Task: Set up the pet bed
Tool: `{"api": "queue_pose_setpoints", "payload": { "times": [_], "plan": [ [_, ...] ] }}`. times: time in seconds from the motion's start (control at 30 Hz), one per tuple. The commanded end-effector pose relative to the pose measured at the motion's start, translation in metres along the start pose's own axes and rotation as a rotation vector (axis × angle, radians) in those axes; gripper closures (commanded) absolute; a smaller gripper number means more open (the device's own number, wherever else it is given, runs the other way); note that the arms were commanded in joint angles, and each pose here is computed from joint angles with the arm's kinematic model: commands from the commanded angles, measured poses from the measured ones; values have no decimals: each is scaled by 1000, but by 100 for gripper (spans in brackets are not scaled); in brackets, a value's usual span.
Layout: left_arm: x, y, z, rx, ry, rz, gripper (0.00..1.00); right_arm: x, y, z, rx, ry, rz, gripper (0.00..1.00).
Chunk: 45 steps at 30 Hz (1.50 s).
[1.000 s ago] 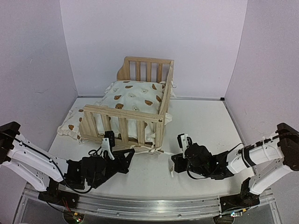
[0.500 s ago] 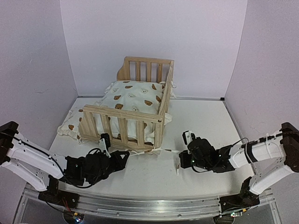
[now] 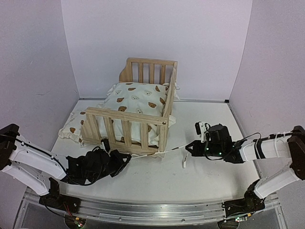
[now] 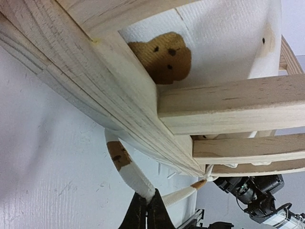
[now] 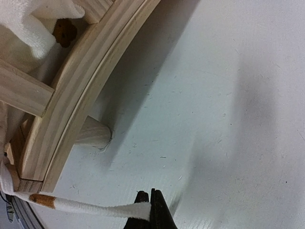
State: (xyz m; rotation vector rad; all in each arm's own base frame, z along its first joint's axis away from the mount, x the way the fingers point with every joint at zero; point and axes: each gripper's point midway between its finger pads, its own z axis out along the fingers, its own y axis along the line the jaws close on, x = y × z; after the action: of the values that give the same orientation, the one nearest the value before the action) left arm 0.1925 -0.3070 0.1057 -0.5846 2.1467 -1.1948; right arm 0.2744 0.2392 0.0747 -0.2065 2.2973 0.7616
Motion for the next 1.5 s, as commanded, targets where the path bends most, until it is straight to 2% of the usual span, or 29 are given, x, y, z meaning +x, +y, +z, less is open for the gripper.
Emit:
{"api": "queue_pose_setpoints", "payload": {
  "times": [0.0, 0.1, 0.13, 0.17, 0.2, 0.27, 0.3, 0.33, 0.4, 0.53, 0.6, 0.67, 0.77, 0.87, 0.93, 1.03, 1.13, 1.27, 1.37, 1.47],
  "plan": [
    [-35, 86, -12, -280, -150, 89, 100, -44, -98, -27, 342, -194, 139, 100],
    [-36, 86, -14, -290, -144, 145, 100, -47, -103, -33, 388, -164, 119, 99],
    [-35, 82, -15, -293, -123, 182, 96, -48, -105, -38, 420, -143, 109, 70],
    [-35, 80, -18, -315, -106, 218, 74, -46, -109, -46, 468, -119, 106, 45],
    [-32, 70, -20, -299, -89, 262, 51, -48, -113, -57, 509, -124, 107, 27],
    [-24, 45, -29, -230, -69, 364, 26, -57, -116, -80, 573, -166, 93, 4],
    [-17, 34, -35, -203, -55, 425, 17, -66, -113, -91, 584, -187, 68, 2],
    [-11, 21, -38, -167, -32, 484, 13, -74, -107, -99, 581, -188, 34, 2],
    [5, -11, -47, -68, 29, 639, 13, -90, -79, -101, 475, -162, -46, 2],
    [45, -87, -75, 223, 182, 944, 12, -118, -3, -96, 130, -119, -158, 2],
    [56, -120, -86, 299, 246, 1089, 12, -123, 29, -95, -14, -83, -192, 2],
    [47, -154, -93, 302, 232, 1203, 11, -128, 57, -96, -128, -66, -228, 2],
    [13, -206, -100, 308, 158, 1307, 10, -146, 85, -102, -196, -80, -191, 2],
    [-48, -251, -105, 308, 76, 1261, 3, -162, 119, -106, -228, -108, -151, 2],
    [-112, -275, -109, 223, -23, 1175, 1, -169, 139, -107, -212, -120, -139, 2],
    [-173, -272, -94, 140, 7, 1080, 1, -180, 160, -104, -193, -120, -125, 2],
    [-236, -249, -82, 27, -29, 981, 1, -195, 159, -96, -114, -126, -94, 2],
    [-300, -196, -68, -112, -59, 792, 4, -217, 138, -84, 108, -106, -60, 2],
    [-316, -143, -51, -202, -22, 678, 10, -223, 133, -67, 207, -28, -97, 2],
    [-304, -118, -44, -208, 11, 650, 10, -232, 131, -59, 292, 1, -147, 2]
  ]
}}
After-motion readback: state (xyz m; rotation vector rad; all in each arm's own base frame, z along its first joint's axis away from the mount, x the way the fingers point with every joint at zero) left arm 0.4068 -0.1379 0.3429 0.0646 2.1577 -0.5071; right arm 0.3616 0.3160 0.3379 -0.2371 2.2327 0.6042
